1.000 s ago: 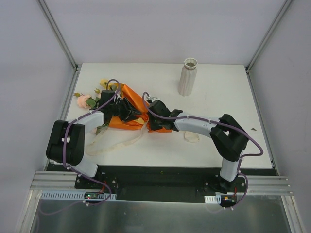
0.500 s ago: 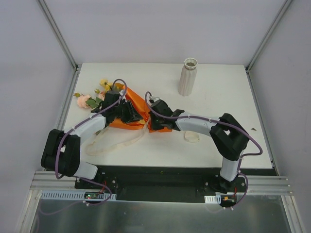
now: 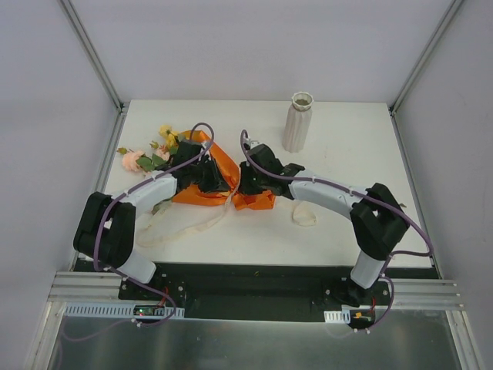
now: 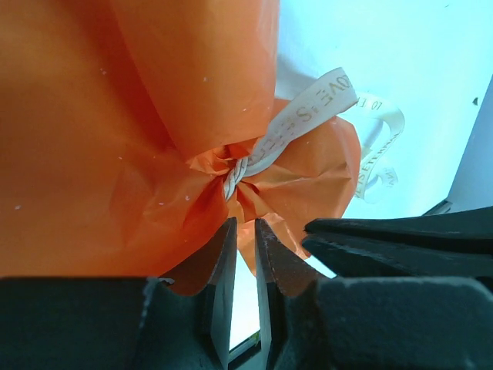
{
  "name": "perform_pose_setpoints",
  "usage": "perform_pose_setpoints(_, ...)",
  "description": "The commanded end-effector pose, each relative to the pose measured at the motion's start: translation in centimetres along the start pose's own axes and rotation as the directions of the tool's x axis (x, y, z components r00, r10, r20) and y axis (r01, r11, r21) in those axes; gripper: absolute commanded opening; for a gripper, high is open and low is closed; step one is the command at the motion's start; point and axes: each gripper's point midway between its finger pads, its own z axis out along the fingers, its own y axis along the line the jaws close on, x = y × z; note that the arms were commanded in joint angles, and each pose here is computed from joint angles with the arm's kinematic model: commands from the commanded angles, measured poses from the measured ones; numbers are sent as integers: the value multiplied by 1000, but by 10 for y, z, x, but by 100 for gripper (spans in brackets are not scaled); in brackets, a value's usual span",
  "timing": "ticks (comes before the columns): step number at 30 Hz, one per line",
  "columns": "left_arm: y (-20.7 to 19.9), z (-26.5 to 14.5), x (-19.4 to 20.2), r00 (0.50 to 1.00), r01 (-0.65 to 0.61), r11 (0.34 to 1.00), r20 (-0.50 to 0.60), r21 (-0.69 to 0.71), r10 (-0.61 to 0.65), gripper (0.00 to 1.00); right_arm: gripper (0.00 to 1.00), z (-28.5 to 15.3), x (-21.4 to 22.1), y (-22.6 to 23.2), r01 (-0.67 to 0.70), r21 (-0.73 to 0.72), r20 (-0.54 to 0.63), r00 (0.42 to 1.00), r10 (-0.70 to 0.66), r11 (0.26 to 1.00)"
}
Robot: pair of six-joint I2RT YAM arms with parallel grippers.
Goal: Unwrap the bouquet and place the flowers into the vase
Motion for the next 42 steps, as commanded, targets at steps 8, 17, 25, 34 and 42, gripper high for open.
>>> perform_pose_setpoints(8, -8, 7, -8, 995, -95, 994, 34, -52, 97, 25, 7, 21, 7, -1, -31, -36, -26, 999, 31, 999)
perform_pose_setpoints(17, -9, 28, 4, 992, -124, 987, -9, -103, 124, 10, 4, 32, 23, -17, -55, -7, -53, 997, 54, 998)
perform_pose_setpoints(25, 5, 37, 9, 989, -145, 973, -21, -177, 144, 6, 4, 28, 20, -18, -59, -11, -42, 997, 59, 998)
perform_pose_setpoints(34, 9, 30, 8, 985, -173, 963, -11, -205, 174, 12, 4, 29, 21, -18, -56, -10, -46, 997, 56, 998)
perform_pose_setpoints(42, 13, 28, 10, 981, -193, 958, -21, -213, 193, 14, 4, 30, 22, -19, -57, -11, -50, 997, 56, 998)
